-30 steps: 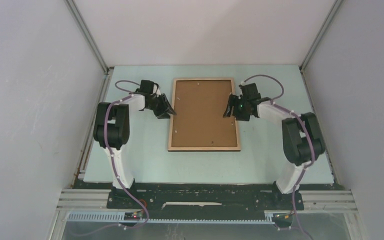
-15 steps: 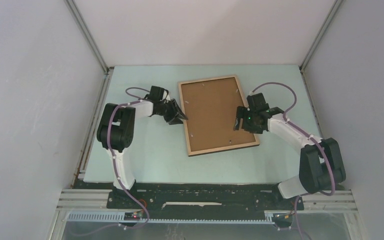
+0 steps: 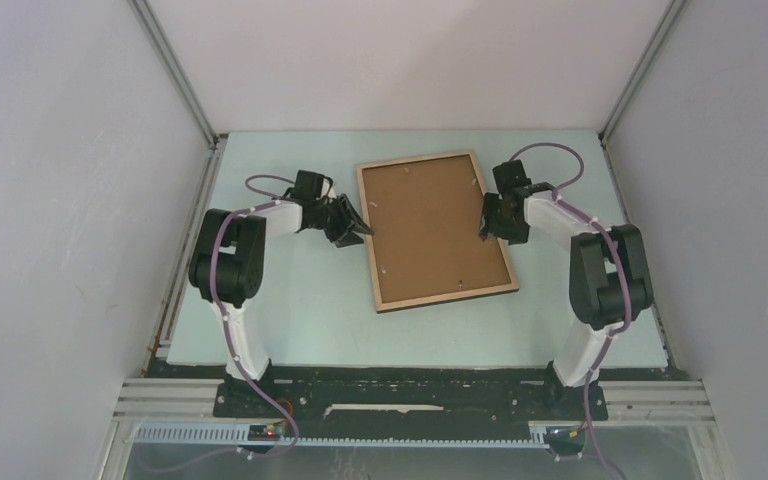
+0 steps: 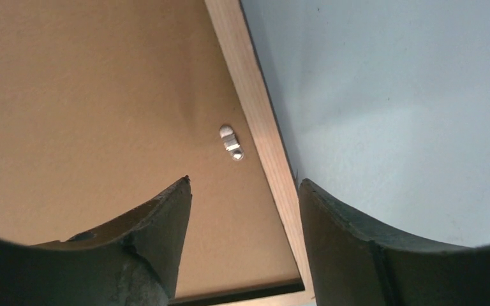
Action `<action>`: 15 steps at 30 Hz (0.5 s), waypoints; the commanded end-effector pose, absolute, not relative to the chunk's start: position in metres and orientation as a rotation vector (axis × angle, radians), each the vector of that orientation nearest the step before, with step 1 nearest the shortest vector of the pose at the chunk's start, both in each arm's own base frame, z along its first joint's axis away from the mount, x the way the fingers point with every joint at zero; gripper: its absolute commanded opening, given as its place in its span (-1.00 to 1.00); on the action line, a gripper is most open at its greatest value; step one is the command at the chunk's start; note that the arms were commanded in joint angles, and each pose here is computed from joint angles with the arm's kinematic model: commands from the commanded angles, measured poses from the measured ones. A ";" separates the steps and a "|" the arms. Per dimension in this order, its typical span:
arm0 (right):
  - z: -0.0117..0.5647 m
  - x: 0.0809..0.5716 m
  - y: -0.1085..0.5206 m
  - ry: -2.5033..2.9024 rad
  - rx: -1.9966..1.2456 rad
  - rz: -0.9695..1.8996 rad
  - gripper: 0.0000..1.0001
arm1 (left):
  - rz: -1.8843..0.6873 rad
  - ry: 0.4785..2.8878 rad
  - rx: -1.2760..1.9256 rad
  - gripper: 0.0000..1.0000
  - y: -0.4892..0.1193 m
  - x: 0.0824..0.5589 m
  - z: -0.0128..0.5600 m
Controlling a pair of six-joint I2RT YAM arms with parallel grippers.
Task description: Put the photo into the frame
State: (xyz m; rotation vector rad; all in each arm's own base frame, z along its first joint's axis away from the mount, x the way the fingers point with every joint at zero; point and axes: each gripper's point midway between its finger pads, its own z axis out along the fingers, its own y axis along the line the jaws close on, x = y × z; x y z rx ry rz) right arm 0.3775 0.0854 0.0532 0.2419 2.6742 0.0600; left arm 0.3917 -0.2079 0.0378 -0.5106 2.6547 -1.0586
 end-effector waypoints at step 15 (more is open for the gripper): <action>0.037 0.401 0.080 2.682 0.232 0.002 0.18 | -1.118 2.588 -0.495 -0.04 -0.210 0.395 0.061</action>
